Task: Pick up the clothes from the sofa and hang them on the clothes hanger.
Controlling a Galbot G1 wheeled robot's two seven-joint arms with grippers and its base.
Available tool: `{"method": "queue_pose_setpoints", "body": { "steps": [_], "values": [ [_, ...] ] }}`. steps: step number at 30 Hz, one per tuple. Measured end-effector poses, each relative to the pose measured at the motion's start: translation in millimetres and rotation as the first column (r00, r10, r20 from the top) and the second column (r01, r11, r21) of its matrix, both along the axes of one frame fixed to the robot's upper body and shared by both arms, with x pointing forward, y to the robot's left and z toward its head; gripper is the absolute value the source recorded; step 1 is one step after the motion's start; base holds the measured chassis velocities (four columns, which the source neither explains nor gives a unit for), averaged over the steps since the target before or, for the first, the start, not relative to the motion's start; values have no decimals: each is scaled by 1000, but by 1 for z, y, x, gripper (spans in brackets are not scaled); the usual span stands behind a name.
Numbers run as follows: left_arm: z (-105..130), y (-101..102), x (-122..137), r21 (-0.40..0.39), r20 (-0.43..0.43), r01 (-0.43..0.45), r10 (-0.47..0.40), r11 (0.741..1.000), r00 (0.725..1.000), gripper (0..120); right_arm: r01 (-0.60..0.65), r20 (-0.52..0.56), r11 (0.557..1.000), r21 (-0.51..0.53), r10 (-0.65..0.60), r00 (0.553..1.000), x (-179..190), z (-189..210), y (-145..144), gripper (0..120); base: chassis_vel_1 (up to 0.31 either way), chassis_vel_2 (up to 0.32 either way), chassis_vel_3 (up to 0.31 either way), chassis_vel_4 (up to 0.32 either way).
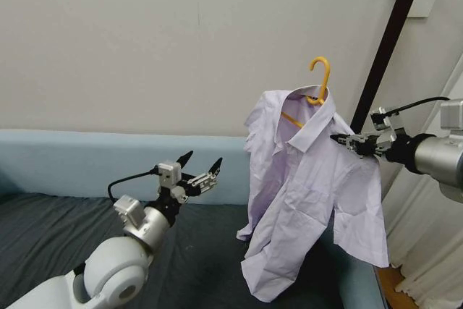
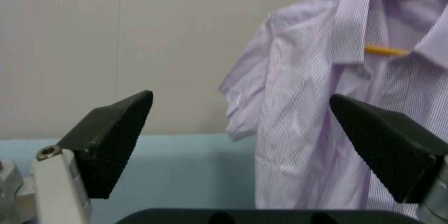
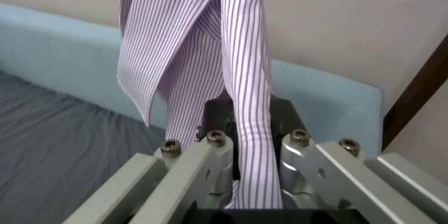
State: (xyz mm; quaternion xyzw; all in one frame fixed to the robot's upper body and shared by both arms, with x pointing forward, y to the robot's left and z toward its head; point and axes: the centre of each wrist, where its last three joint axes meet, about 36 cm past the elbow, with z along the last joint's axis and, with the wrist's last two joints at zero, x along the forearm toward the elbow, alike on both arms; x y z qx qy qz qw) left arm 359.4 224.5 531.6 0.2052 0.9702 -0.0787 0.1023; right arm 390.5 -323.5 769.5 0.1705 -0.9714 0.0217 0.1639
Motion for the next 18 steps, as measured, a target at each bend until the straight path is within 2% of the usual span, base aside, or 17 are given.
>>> {"method": "queue_pose_setpoints", "body": {
  "steps": [3,5,6,8,13,18],
  "values": [
    [-26,1,-24,6,9,-59,59,998,998,100,46,21,999,11,-46,999,-3,9,-2,6,0,0,0,0],
    [-52,4,-33,33,25,-120,119,992,993,100,92,26,996,2,-93,995,-4,11,-2,6,0,0,0,0],
    [-52,4,-33,33,25,-120,119,992,993,100,92,26,996,2,-93,995,-4,11,-2,6,0,0,0,0],
    [-79,9,-41,63,40,-189,186,980,982,100,118,12,993,-14,-118,993,-5,9,-1,6,0,0,0,0],
    [-97,9,-59,35,24,-270,270,962,963,100,135,26,990,-27,-134,991,-5,9,-1,6,0,0,0,0],
    [-124,11,-84,66,6,-316,316,946,949,100,165,73,985,-54,-161,984,-2,8,-2,6,0,0,0,0]
  ]
}}
